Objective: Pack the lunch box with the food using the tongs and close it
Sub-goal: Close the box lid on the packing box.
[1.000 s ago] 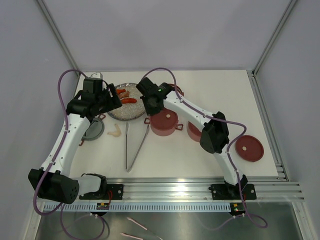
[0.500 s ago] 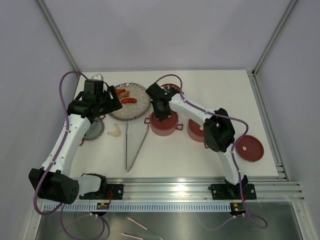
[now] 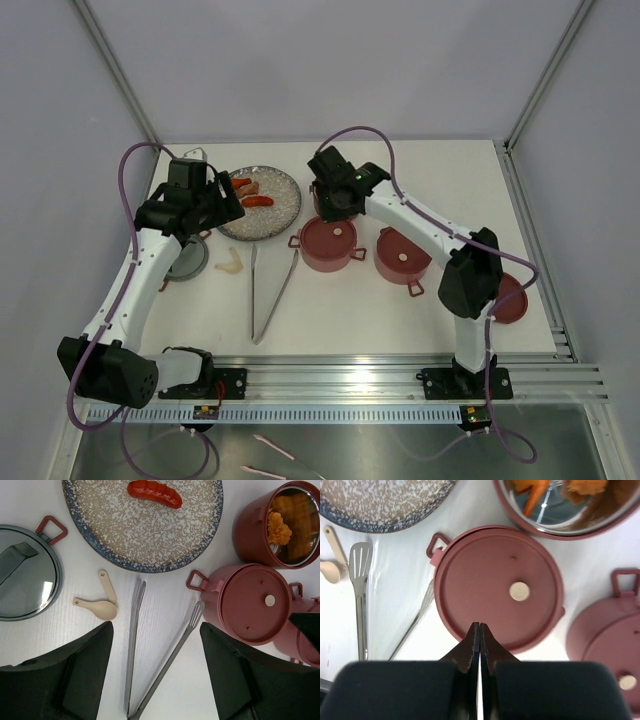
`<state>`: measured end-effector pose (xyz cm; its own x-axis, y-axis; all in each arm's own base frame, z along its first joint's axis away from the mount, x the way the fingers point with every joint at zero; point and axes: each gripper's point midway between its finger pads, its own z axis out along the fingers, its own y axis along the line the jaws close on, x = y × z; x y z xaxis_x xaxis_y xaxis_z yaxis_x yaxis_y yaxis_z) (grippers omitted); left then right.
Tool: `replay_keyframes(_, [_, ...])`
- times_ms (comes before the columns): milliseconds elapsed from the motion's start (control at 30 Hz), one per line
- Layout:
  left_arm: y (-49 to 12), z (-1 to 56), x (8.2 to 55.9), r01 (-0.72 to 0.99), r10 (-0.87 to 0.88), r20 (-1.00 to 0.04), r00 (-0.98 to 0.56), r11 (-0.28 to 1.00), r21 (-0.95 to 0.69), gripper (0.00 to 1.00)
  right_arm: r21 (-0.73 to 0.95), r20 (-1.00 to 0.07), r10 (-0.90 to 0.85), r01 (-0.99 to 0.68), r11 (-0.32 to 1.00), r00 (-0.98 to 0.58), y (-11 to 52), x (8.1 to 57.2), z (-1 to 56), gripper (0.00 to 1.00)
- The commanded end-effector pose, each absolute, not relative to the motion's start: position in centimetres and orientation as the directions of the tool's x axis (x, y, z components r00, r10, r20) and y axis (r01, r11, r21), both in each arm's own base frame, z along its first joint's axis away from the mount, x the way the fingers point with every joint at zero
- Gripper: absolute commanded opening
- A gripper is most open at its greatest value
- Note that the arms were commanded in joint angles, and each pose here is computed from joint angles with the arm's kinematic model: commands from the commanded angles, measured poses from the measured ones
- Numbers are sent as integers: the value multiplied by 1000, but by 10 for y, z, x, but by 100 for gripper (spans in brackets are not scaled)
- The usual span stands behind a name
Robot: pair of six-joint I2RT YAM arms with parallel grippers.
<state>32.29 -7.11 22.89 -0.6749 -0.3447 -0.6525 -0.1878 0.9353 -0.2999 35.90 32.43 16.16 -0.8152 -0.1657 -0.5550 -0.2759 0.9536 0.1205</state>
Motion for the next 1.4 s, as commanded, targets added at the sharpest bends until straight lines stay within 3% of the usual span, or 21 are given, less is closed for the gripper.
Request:
replay_keyframes(0, [-71, 235, 328, -180, -359, -673, -647, 929, -322, 74, 106, -552, -100, -189, 976, -828, 291, 367, 157, 0])
replay_keyframes(467, [-106, 196, 342, -122, -357, -568, -741, 904, -409, 74, 99, -413, -138, -195, 976, -900, 292, 356, 76, 0])
replay_keyframes(733, [-118, 189, 347, -100, -344, -548, -762, 899, -426, 74, 93, -420, -139, -195, 976, -897, 290, 355, 84, 0])
replay_keyframes(1000, [-129, 184, 347, -64, -320, -529, -786, 893, -445, 71, 120, -499, -126, -212, 970, -858, 299, 359, 126, 0])
replay_keyframes(1067, [-137, 183, 345, -40, -300, -527, -795, 894, -447, 68, 132, -514, -120, -217, 967, -850, 303, 361, 135, 0])
replay_keyframes(1167, [-142, 180, 343, -27, -288, -526, -800, 894, -447, 52, 164, -541, -124, -249, 955, -832, 318, 365, 150, 0])
replay_keyframes(1200, [-142, 179, 343, -25, -286, -524, -802, 893, -449, 38, 172, -539, -127, -256, 951, -833, 322, 364, 151, 0])
replay_keyframes(1267, [-145, 174, 343, -17, -274, -507, -817, 891, -454, 26, 167, -538, -149, -279, 946, -830, 332, 364, 150, 0])
replay_keyframes(1300, [-146, 172, 342, -17, -271, -500, -823, 891, -454, 15, 165, -533, -161, -288, 943, -831, 334, 364, 148, 0])
replay_keyframes(1367, [-147, 164, 342, -25, -267, -480, -835, 892, -452, 7, 160, -522, -171, -293, 943, -835, 339, 366, 142, 0])
